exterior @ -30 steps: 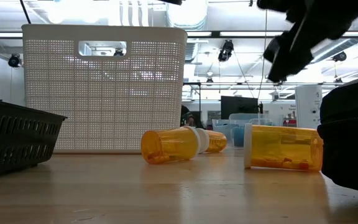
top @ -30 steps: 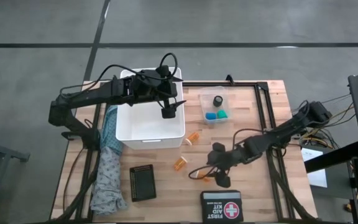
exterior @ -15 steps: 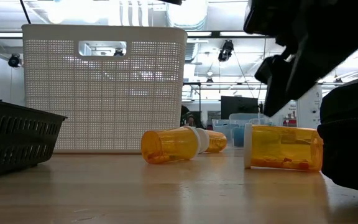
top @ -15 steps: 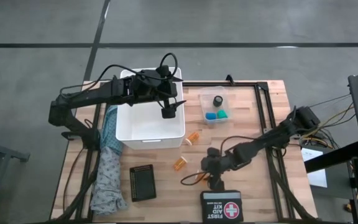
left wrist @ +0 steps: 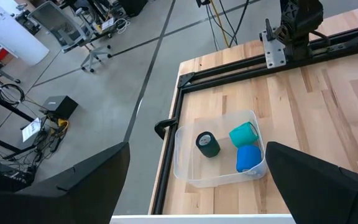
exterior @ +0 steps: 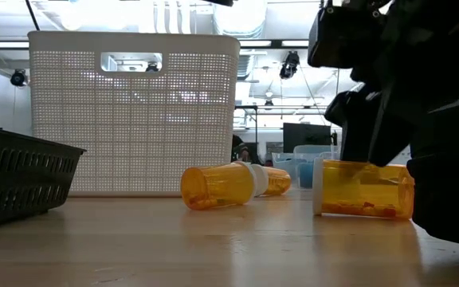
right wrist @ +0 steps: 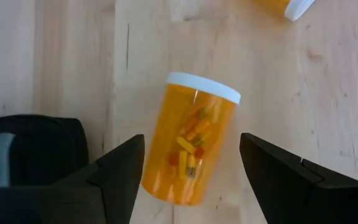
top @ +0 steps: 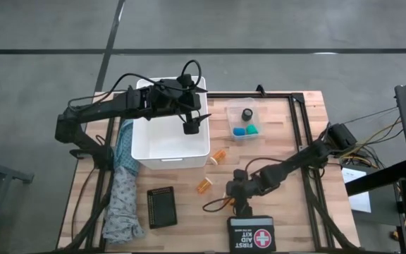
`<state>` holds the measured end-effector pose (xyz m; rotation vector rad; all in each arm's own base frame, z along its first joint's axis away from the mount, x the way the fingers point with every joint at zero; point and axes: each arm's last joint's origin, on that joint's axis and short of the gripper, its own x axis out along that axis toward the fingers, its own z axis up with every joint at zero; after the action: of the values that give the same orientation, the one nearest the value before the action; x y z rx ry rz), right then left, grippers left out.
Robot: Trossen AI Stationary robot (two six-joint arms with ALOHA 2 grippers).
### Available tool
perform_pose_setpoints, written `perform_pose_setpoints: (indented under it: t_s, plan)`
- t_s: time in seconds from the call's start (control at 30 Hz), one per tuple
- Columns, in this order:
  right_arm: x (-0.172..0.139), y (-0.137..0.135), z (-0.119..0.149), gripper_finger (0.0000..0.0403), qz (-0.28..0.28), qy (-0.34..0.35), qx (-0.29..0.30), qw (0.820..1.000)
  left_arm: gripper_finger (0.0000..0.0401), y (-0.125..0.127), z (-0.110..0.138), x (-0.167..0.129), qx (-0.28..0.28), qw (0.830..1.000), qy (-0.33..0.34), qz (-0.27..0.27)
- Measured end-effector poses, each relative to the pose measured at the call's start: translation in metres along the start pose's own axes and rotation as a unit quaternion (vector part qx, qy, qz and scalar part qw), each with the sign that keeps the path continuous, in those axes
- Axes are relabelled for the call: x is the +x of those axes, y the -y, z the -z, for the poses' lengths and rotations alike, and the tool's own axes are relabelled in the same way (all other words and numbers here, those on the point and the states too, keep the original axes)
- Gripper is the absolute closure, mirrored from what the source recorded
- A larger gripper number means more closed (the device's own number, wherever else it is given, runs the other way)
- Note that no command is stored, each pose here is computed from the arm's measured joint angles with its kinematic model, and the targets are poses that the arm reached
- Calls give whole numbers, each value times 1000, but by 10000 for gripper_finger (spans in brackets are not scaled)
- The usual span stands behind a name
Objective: Pick & place medical supplies in basket/bin
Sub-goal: Put the bottom orange pill bottle into the black bin
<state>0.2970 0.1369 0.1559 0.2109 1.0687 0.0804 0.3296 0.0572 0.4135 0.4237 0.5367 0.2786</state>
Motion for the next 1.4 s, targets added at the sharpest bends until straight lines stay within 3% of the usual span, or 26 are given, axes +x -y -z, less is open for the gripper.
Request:
perform_pose_setpoints:
  t_s: [0.5,1.4]
  plan:
    - [24,2,6,149,9,-15,-1,1000,20,0,0,0,1,1000,-1,0]
    - [25,3,8,152,11,-18,-10,1000,20,0,0,0,1,1000,-1,1]
